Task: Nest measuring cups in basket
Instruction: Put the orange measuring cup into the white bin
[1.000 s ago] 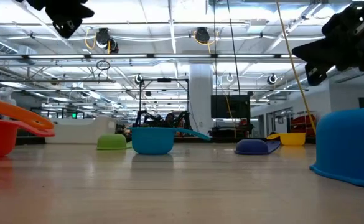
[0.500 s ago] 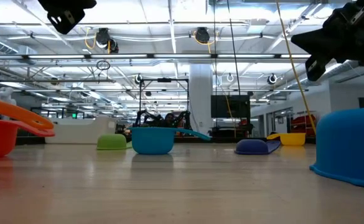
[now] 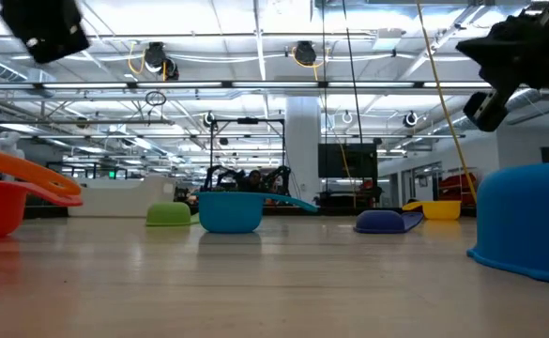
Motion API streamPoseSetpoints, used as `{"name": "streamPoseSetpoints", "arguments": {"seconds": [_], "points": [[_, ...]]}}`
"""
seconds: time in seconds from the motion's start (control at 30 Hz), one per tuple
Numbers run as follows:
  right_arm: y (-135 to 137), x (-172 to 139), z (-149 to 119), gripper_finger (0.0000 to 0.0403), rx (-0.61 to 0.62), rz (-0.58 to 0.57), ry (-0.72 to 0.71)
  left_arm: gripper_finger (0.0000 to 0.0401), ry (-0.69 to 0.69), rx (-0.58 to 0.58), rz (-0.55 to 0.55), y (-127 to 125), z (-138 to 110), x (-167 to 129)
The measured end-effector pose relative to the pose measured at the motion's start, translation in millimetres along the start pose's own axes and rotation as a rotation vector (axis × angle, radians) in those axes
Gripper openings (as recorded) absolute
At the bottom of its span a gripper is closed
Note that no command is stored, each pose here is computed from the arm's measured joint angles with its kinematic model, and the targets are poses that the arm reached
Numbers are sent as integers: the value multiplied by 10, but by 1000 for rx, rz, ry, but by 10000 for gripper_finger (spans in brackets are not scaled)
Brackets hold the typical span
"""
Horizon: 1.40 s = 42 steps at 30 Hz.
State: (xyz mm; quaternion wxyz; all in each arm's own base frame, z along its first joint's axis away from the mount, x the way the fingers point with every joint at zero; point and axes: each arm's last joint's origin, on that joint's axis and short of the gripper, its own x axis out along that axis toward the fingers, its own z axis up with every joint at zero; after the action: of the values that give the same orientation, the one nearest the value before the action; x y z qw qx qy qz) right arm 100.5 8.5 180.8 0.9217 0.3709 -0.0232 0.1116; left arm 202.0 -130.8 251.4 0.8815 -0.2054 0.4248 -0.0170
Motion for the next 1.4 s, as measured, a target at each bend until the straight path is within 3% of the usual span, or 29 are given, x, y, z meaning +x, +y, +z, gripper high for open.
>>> {"name": "streamPoseSetpoints", "arguments": {"seconds": [0.2, 0.47, 0.6, 0.73, 1.1, 1.4], "points": [[106, 86, -118, 0, -81, -23, 1, 195, 72, -154, 111, 125, -120, 45], [192, 208, -364, 0, -109, -128, 47, 196, 40, -333, -28, 50, -148, 119], [238, 266, -463, 0, -137, -140, 59, 199, 59, -406, -16, 66, -206, 139], [200, 338, -587, 0, -214, -208, 153, 212, 73, -436, 1, 99, -278, 218], [531, 951, -689, 0, -378, -186, 302, 261, 131, -471, -5, 57, -369, 584], [588, 1189, -804, 0, -434, -172, 375, 267, 184, -514, 67, 94, -465, 823]]}}
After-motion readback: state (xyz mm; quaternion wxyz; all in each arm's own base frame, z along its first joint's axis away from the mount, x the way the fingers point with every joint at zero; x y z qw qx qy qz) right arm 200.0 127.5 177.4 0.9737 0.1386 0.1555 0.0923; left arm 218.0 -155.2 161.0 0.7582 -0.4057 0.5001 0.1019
